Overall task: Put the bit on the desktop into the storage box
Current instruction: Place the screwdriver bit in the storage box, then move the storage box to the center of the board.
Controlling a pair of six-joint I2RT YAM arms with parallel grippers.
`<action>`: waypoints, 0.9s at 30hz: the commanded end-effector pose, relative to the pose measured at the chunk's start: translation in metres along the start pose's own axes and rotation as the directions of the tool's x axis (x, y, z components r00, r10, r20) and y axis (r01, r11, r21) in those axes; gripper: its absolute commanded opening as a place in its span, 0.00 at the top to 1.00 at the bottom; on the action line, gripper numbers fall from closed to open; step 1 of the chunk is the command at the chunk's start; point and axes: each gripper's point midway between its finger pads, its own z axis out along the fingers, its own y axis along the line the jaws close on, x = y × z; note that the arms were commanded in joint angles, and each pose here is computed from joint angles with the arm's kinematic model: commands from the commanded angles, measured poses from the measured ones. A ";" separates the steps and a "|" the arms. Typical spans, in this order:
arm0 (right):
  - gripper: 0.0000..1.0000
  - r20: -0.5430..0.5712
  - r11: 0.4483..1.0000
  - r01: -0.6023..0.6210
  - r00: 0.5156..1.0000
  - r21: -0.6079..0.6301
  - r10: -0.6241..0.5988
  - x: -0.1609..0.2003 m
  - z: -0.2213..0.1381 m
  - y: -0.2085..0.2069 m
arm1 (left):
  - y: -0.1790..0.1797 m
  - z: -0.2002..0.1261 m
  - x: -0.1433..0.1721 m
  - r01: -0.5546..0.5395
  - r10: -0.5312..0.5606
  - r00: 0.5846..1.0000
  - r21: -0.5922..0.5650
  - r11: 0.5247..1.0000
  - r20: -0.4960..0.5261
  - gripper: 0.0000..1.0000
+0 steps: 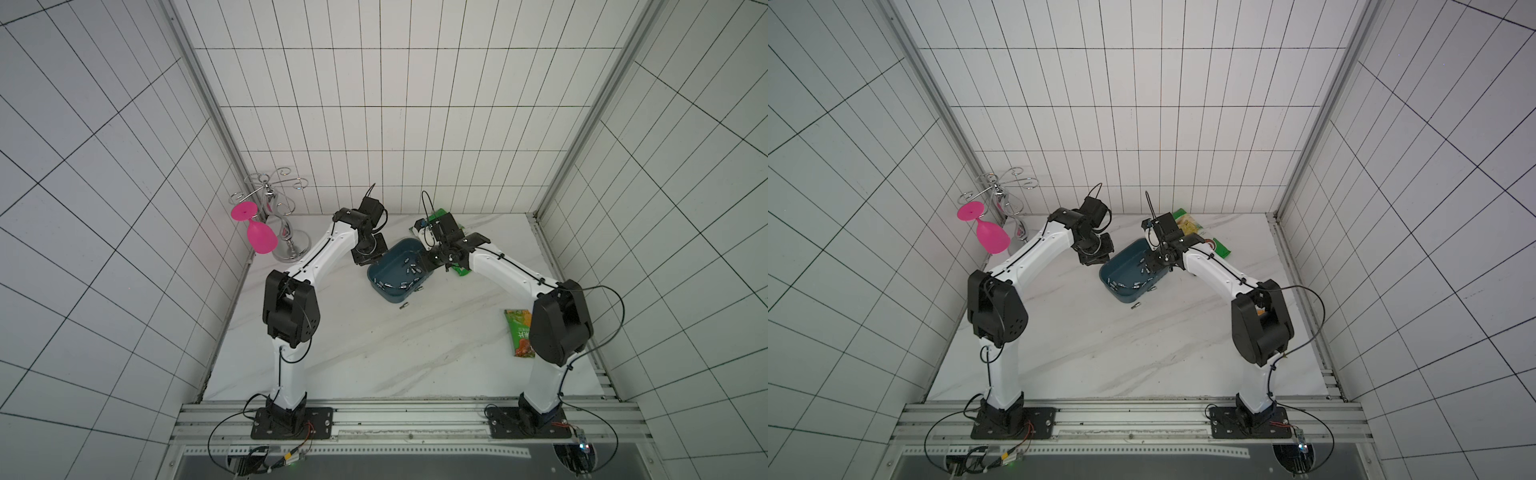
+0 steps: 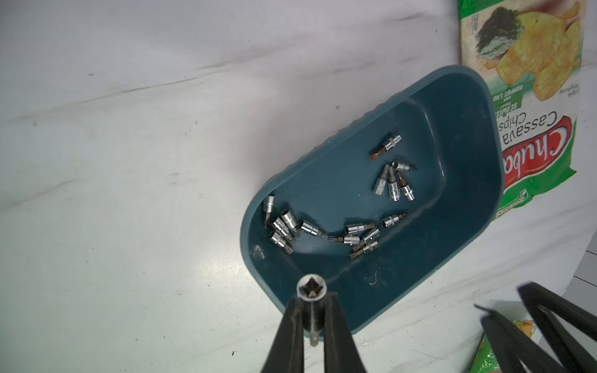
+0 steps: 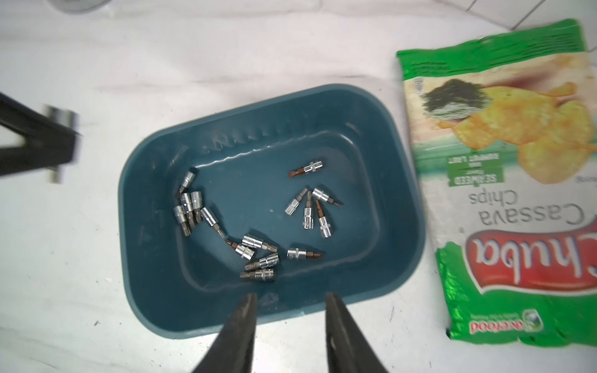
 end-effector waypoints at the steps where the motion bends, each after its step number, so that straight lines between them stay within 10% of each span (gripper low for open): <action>1: 0.54 0.009 0.996 -0.056 0.998 0.068 0.055 0.016 -0.016 -0.016 | -0.019 0.023 0.001 -0.003 0.004 0.999 0.044 0.999 -0.032 1.00; 27: 0.45 -0.079 0.990 -0.138 0.988 -0.036 0.135 0.114 0.035 -0.007 | -0.033 0.122 0.008 0.021 -0.018 0.990 0.023 1.000 -0.143 1.00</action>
